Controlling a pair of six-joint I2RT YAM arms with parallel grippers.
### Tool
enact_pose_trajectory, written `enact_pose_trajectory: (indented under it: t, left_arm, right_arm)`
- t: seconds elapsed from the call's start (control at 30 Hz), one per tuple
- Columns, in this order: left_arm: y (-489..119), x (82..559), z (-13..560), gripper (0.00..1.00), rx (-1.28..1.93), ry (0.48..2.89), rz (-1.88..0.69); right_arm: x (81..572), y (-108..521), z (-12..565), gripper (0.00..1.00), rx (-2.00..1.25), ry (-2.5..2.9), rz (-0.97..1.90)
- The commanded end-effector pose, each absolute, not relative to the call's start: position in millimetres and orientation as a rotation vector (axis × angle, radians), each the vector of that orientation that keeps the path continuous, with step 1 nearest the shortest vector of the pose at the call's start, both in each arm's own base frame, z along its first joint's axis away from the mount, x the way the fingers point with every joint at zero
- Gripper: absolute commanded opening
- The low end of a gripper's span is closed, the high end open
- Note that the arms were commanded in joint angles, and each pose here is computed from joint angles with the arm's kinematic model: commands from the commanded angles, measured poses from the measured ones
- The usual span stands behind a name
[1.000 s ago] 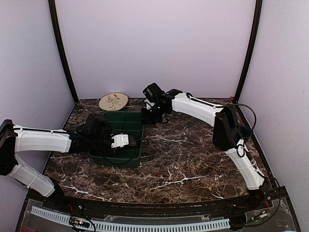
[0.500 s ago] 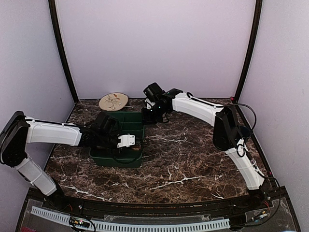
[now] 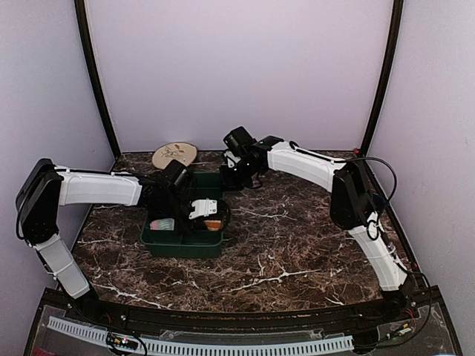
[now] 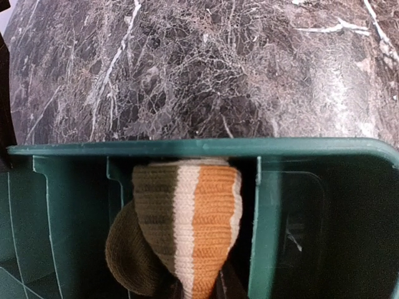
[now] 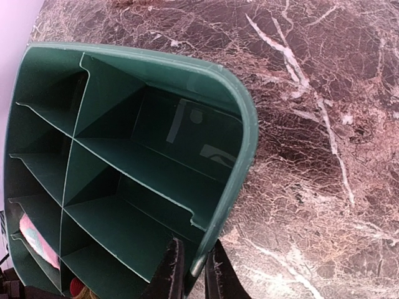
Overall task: Roll the socks
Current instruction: Place the sock in the storage box.
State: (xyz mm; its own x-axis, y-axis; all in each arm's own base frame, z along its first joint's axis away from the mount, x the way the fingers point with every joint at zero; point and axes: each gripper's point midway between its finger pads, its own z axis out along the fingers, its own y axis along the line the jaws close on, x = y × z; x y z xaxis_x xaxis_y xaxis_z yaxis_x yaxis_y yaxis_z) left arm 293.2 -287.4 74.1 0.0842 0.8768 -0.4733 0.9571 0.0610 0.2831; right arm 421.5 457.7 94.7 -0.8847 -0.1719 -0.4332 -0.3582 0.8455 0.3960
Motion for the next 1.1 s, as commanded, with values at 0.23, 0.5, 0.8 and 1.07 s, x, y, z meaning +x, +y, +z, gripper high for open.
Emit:
enact_pose_trajectory:
  t: [0.23, 0.5, 0.8, 1.07]
  left_arm:
    - [-297.0, 258.3, 70.9, 0.0, 1.856, 2.06, -0.545]
    - [-293.8, 260.2, 60.8, 0.03, 1.824, 2.134, -0.545]
    - [-285.3, 269.0, 45.4, 0.38, 1.76, 2.216, -0.477]
    - [-282.6, 275.7, 60.5, 0.54, 1.728, 2.207, -0.438]
  right_arm:
    - [418.9, 418.1, 60.3, 0.1, -0.45, 2.745, 0.482]
    - [418.3, 414.8, 59.8, 0.1, -0.465, 2.749, 0.467]
    - [417.8, 411.4, 57.5, 0.1, -0.466, 2.754, 0.458]
    - [419.1, 410.7, 56.3, 0.1, -0.464, 2.755, 0.46]
